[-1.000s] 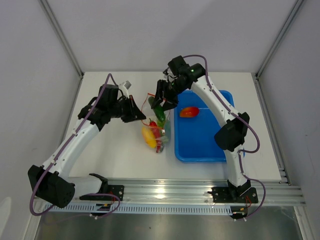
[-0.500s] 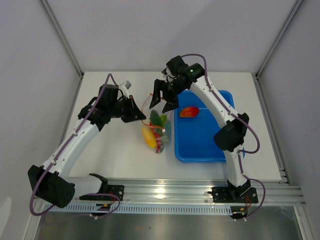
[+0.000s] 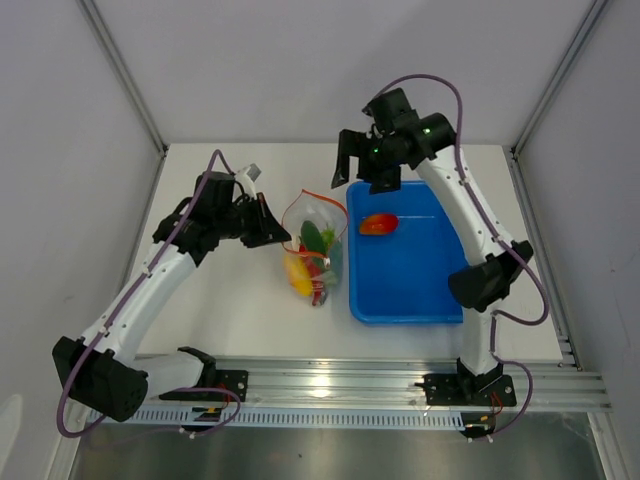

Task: Place the food in the zip-top bag and seal the zipper
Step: Place the fake vegetable in the zipper food storage bag, then pick up the fake fruit from the bin.

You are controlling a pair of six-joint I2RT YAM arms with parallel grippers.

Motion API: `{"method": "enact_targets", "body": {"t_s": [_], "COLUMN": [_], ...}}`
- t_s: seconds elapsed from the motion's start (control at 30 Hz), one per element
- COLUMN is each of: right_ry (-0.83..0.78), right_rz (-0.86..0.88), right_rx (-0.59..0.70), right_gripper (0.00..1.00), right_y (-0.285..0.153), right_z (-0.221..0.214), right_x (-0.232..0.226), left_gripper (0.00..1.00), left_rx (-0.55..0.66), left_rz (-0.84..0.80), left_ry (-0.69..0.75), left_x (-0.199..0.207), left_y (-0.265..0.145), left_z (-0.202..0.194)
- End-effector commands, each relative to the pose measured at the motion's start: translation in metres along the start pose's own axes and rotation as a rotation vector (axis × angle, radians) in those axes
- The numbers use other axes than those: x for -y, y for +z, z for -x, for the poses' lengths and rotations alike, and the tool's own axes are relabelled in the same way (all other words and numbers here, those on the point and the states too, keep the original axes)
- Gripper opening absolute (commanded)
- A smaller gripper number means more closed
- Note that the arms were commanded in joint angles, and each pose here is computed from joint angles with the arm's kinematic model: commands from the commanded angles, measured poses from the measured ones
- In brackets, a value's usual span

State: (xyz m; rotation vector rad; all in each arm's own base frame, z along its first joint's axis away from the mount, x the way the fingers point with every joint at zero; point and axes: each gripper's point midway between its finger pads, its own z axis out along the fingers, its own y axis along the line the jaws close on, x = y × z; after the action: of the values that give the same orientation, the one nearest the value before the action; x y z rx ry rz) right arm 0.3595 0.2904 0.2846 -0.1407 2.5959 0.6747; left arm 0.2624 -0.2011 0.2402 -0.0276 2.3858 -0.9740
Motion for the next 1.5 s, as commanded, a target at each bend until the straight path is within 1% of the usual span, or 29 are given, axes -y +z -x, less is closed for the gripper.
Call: {"method": "enact_targets", "body": {"t_s": [0.0,0.07,0.13,0.17,0.2,0.3,0.33,0.37,0.4,0.43,0.47,0.5,0.57,0.67,0.7,0.73,0.77,0.83,0.9,0.93,0.97,1.0,1.03,1.13,1.23,1.47], "right_ry": [0.003,0.026,0.047,0.041,0.046,0.088,0.131,0.155,0.211,0.282,0.295,0.345,0.395,0.435,0.446,0.459,0.481,0.516,0.550,0.559,0.555,0.558,0.554,0.551,0.576,0.583], "right_rz": [-0.097,-0.093,-0.125,-0.148,-0.211,-0.243,-0.221,-0.175,-0.139,-0.112,-0.066,-0.056,-0.088,-0.090,-0.088,-0.062,-0.057,-0.008,0.012,0.012,0.031,0.009,0.008,-0.008,-0.011,0.011], "right_rx": [0.122,0.129,0.138,0.159,0.174,0.195,0.155,0.179,0.172,0.104,0.156,0.153,0.148,0.136,0.143,0.178,0.154,0.193,0.190,0.200,0.237,0.247,0.265,0.279,0.245,0.236], "right_gripper": [0.99,0.99,0.99,0.99,0.99,1.00,1.00,0.99,1.00,1.00,0.99,1.00,0.99,0.99,0.97,0.97,0.95,0.92,0.92,0.92,0.93,0.98,0.99,0.99,0.99,0.99], "right_y": [-0.037,-0.035,-0.035,-0.035,-0.034,-0.035,-0.028,-0.029,-0.025,-0.009,-0.010,-0.005,0.010,0.031,0.034,0.038,0.047,0.054,0.063,0.066,0.068,0.073,0.075,0.088,0.106,0.133], "right_z": [0.022,0.027,0.029,0.033,0.035,0.038,0.030,0.035,0.033,0.014,0.023,0.018,0.005,-0.011,-0.013,-0.006,-0.018,-0.012,-0.021,-0.022,-0.014,-0.019,-0.016,-0.016,-0.022,-0.026], "right_x": [0.037,0.046,0.064,0.070,0.086,0.102,0.114,0.113,0.116,0.132,0.130,0.135,0.154,0.164,0.165,0.164,0.168,0.165,0.168,0.170,0.169,0.176,0.179,0.187,0.193,0.195], "left_gripper": [0.00,0.01,0.01,0.01,0.01,0.01,0.01,0.01,0.01,0.01,0.01,0.01,0.01,0.01,0.00,0.01,0.01,0.01,0.01,0.01,0.00,0.01,0.01,0.01,0.00,0.01], "left_rx": [0.027,0.027,0.030,0.028,0.028,0.032,0.032,0.031,0.031,0.032,0.033,0.033,0.035,0.033,0.034,0.035,0.032,0.031,0.030,0.034,0.036,0.034,0.033,0.029,0.021,0.019], "left_rz": [-0.027,-0.025,-0.023,-0.024,-0.022,-0.025,-0.023,-0.022,-0.022,-0.023,-0.021,-0.021,-0.021,-0.019,-0.022,-0.023,-0.023,-0.024,-0.023,-0.025,-0.025,-0.024,-0.023,-0.020,-0.017,-0.018], "left_ry": [0.036,0.037,0.039,0.040,0.039,0.043,0.044,0.044,0.044,0.044,0.046,0.046,0.048,0.045,0.046,0.046,0.044,0.043,0.042,0.044,0.045,0.044,0.043,0.041,0.037,0.036], "left_x": [0.006,0.006,0.006,0.006,0.005,0.007,0.006,0.006,0.006,0.006,0.006,0.006,0.006,0.005,0.005,0.005,0.005,0.005,0.004,0.005,0.005,0.004,0.004,0.003,0.001,0.002], "left_y": [-0.010,-0.010,-0.011,-0.012,-0.012,-0.014,-0.014,-0.014,-0.014,-0.015,-0.015,-0.015,-0.016,-0.015,-0.016,-0.016,-0.015,-0.014,-0.014,-0.014,-0.014,-0.014,-0.014,-0.014,-0.013,-0.012], "left_z": [0.003,0.002,0.002,0.002,0.002,0.002,0.002,0.001,0.001,0.001,0.001,0.001,0.001,-0.001,-0.001,-0.001,-0.002,-0.002,-0.002,-0.001,-0.001,-0.001,-0.002,-0.004,-0.006,-0.004]}}
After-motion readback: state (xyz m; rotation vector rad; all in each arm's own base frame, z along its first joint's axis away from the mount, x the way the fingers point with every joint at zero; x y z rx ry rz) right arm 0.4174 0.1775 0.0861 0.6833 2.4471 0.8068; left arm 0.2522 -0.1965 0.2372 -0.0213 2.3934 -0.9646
